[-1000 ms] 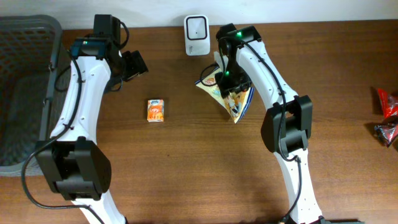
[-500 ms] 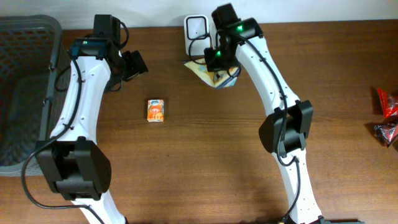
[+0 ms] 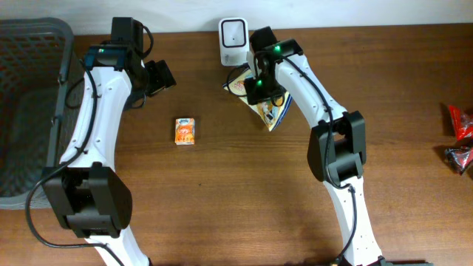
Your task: Scan the item barcode
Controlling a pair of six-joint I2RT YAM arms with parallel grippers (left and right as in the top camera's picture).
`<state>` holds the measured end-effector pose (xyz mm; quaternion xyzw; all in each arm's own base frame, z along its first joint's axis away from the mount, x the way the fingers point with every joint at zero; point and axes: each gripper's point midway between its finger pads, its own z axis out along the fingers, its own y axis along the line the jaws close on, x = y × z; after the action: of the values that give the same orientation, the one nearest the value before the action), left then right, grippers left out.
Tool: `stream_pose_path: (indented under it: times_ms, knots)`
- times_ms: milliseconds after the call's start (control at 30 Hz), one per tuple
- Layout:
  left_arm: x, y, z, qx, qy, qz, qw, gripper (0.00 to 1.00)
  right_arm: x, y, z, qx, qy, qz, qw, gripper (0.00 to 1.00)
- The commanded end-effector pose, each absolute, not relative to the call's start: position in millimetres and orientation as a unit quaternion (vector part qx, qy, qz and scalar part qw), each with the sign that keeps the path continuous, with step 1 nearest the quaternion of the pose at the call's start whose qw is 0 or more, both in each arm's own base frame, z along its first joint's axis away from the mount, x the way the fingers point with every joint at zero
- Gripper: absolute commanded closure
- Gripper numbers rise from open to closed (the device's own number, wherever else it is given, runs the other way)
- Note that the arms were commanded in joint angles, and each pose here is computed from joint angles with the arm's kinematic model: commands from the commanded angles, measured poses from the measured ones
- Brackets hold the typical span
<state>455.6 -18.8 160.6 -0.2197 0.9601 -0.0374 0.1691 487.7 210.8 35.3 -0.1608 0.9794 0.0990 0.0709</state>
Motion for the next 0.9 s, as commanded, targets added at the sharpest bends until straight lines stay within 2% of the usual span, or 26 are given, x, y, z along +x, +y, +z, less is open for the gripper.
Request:
stream_pose_path:
  times_ms: [0,33,67,133,200,233,267,300,333,400,567,633,733,833,867]
  knots:
    - [457.5,-16.4,164.3,-0.226,0.958,-0.037,0.174,0.01,482.3,208.7,33.7,-0.177,0.978,0.088,0.066,0.55]
    - [457.5,-16.6,164.3,-0.226,0.958,-0.037,0.174,0.01,481.7,207.9,33.1,-0.176,0.978,0.086,0.065,0.51]
    - [457.5,-16.9,164.3,-0.226,0.958,-0.037,0.174,0.01,481.8,207.9,32.9,-0.176,0.978,0.086,0.065,0.58]
    - [457.6,-16.9,164.4,-0.226,0.958,-0.037,0.174,0.01,482.3,208.1,33.0,-0.174,0.979,0.086,0.066,0.96]
    - [457.6,-16.9,164.4,-0.226,0.958,-0.037,0.174,0.01,489.9,214.6,39.2,-0.108,0.985,0.106,0.078,0.96]
    - [457.5,-16.9,164.3,-0.226,0.958,-0.037,0.174,0.01,494.4,229.0,55.9,-0.101,0.979,0.154,0.089,0.96]
    - [457.6,-16.9,164.4,-0.226,0.958,-0.037,0.174,0.01,508.5,239.1,90.6,-0.075,0.968,0.210,0.118,0.96]
    - [457.5,-16.9,164.3,-0.226,0.958,-0.037,0.174,0.01,517.9,238.3,109.0,-0.061,0.962,0.226,0.138,0.96]
    - [457.5,-16.7,164.3,-0.226,0.958,-0.037,0.174,0.01,536.8,230.1,146.5,-0.048,0.952,0.237,0.186,0.96]
    - [457.5,-16.9,164.3,-0.226,0.958,-0.037,0.174,0.01,550.9,223.5,175.9,-0.047,0.942,0.243,0.228,0.96]
    - [457.5,-16.7,164.3,-0.226,0.958,-0.037,0.174,0.01,596.3,229.7,193.0,-0.033,0.922,0.131,0.364,0.96]
    - [457.5,-16.9,164.3,-0.226,0.958,-0.037,0.174,0.01,593.7,237.0,180.1,-0.027,0.923,0.047,0.381,0.96]
    - [457.5,-16.9,164.3,-0.226,0.958,-0.037,0.174,0.01,588.6,230.8,164.4,-0.025,0.931,0.014,0.365,0.96]
    - [457.5,-16.7,164.3,-0.226,0.958,-0.037,0.174,0.01,591.2,217.9,172.7,-0.015,0.930,0.012,0.368,0.96]
    - [457.5,-16.9,164.3,-0.225,0.958,-0.037,0.174,0.01,593.0,196.4,189.6,0.003,0.927,0.009,0.374,0.96]
